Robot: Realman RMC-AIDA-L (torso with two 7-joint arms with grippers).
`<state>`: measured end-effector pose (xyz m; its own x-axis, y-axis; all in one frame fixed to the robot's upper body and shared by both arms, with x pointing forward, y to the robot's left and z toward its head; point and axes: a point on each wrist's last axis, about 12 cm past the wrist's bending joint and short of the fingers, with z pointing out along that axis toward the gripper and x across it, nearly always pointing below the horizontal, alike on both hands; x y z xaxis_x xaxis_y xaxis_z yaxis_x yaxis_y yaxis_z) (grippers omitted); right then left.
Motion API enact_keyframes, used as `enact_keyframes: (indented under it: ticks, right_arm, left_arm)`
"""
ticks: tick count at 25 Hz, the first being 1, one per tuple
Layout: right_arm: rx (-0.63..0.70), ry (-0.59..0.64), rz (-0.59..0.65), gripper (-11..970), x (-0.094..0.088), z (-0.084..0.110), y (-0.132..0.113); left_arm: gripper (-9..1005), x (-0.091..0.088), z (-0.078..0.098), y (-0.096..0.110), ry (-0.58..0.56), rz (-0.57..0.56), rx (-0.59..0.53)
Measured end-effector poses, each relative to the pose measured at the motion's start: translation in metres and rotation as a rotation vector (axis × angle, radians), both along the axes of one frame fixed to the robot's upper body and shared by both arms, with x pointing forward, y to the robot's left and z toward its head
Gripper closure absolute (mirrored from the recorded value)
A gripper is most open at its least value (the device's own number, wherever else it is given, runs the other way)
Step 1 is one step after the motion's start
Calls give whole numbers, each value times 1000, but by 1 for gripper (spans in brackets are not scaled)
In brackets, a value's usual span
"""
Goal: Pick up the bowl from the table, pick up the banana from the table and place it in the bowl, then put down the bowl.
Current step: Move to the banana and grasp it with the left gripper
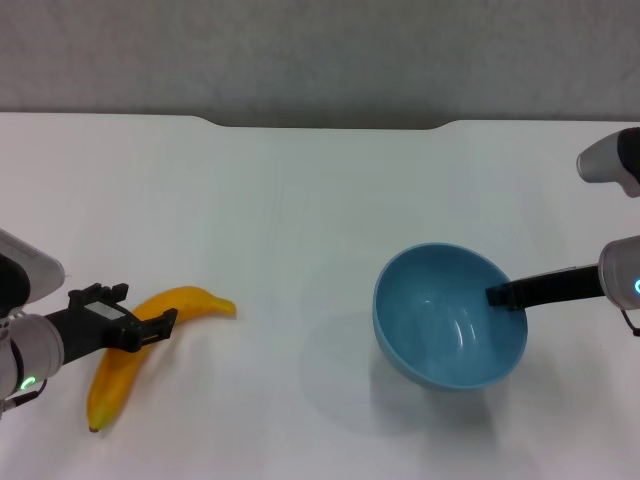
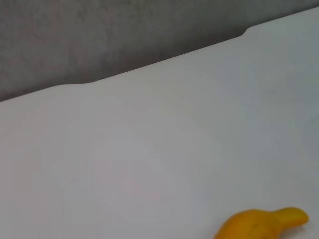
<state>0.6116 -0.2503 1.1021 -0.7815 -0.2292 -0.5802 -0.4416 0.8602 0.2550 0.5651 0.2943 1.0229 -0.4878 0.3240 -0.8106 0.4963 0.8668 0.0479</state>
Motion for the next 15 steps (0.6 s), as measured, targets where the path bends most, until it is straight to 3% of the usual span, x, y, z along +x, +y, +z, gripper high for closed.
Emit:
enact_keyframes:
  ticks: [15]
  right_arm:
    - [6,-29,-15,924,-1,4,-4]
  left_arm:
    - [196,-7,-13,1,72,46,25]
